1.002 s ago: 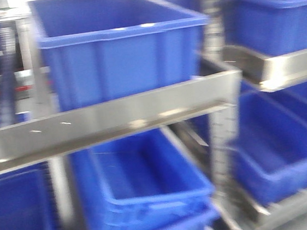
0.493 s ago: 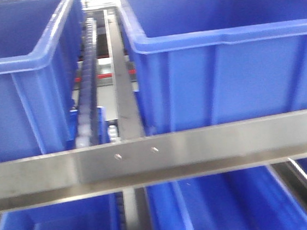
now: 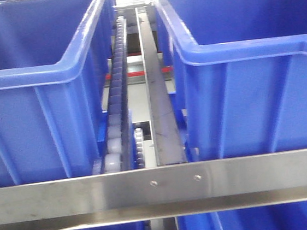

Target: Pick and sort blue part to right shelf

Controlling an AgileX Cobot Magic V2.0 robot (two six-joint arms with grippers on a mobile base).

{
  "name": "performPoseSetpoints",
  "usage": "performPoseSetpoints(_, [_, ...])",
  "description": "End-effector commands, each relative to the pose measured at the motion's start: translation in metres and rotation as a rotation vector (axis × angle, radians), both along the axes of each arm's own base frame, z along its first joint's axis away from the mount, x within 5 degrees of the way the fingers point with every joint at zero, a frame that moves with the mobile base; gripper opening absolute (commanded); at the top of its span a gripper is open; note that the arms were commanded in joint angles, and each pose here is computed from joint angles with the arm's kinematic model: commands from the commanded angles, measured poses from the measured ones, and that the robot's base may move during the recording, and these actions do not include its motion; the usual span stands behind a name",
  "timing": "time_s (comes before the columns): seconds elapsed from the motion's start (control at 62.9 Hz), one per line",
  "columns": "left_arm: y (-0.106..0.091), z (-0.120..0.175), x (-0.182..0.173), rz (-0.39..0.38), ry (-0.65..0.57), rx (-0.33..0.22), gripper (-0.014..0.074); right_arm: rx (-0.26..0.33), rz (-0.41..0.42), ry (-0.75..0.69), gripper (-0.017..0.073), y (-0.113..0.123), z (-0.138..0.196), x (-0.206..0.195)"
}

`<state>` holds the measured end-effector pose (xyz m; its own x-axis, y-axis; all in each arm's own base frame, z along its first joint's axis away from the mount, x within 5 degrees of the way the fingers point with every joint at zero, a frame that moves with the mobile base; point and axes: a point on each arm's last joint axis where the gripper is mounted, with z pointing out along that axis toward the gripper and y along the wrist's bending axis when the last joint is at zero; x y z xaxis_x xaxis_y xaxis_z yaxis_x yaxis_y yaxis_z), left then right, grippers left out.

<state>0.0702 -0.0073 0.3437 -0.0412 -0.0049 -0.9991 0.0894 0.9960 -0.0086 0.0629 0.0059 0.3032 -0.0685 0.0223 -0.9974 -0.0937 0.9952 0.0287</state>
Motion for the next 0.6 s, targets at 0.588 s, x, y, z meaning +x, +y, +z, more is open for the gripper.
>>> performPoseSetpoints(0.588, [0.0006,0.0171,-0.0010,0.005,-0.111,-0.015,0.0366,0.002,-0.004,-0.115,0.0408,-0.0004,0.0175,-0.0007])
